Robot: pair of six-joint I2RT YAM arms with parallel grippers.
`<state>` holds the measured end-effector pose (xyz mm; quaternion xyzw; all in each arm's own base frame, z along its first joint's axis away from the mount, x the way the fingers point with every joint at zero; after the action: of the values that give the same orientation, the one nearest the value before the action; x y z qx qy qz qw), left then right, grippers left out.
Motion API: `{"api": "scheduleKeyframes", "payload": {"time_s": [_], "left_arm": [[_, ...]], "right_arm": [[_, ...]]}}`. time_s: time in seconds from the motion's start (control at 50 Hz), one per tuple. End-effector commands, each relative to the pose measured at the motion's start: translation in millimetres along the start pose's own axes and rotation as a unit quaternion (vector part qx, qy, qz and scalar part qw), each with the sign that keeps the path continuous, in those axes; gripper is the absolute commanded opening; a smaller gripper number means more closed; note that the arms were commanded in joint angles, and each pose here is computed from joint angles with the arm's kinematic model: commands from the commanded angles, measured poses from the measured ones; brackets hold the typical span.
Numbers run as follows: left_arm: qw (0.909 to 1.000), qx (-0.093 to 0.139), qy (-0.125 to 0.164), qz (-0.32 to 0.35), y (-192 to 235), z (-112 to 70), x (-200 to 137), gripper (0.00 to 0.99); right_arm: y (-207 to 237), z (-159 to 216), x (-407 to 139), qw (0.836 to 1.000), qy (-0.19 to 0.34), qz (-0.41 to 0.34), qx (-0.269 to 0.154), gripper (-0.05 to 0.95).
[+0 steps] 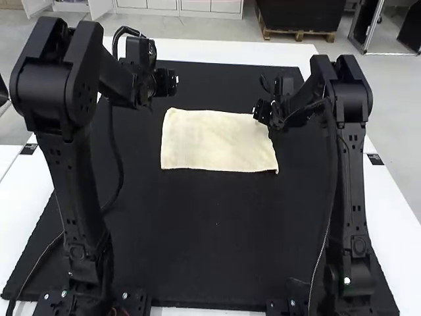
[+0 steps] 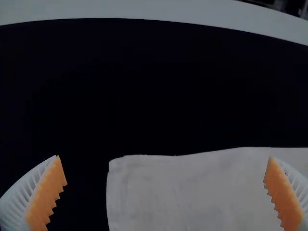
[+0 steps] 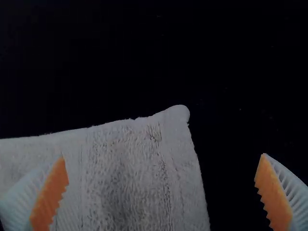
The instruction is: Fold the towel.
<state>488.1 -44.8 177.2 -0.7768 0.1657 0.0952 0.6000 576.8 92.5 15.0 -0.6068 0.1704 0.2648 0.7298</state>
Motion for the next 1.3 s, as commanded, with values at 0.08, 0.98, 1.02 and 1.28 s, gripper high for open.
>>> {"api": "scheduleKeyframes", "payload": {"time_s": [0.08, 0.98, 1.02, 1.28], "left_arm": [[0.9999, -0.001, 0.014, -0.01, -9.6, -8.4, 3.9, 0.97], [0.9998, 0.002, 0.016, 0.013, 4.4, -11.7, 4.2, 0.97], [0.9998, 0.002, 0.016, 0.013, 4.6, -10.9, 4.1, 0.97], [0.9997, 0.002, 0.013, 0.021, 10.6, -8.8, 3.2, 0.97]], "right_arm": [[-12.1, -5.1, 4.8, 1.0, 0.003, -0.013, 0.007, 0.89], [41.1, 22.8, 21.4, 0.997, -0.006, 0.072, -0.007, 0.7], [43.6, 25.7, 21.6, 0.997, -0.006, 0.076, -0.011, 0.7], [58.3, 41.8, 21.9, 0.995, -0.012, 0.096, -0.026, 0.54]]}}
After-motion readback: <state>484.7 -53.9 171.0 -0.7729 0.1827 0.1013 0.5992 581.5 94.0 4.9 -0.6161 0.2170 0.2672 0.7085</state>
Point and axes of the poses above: each hand's point on the last joint's axis, 136 mm out from that joint toward the fingers, its own x axis out along the fingers, its own z axis along the line the jaws close on, y = z × x, the point moved 3 cm from there along -x, back along the fingers, and after that the axes turned 6 degrees about -x, right-handed, at the moved point
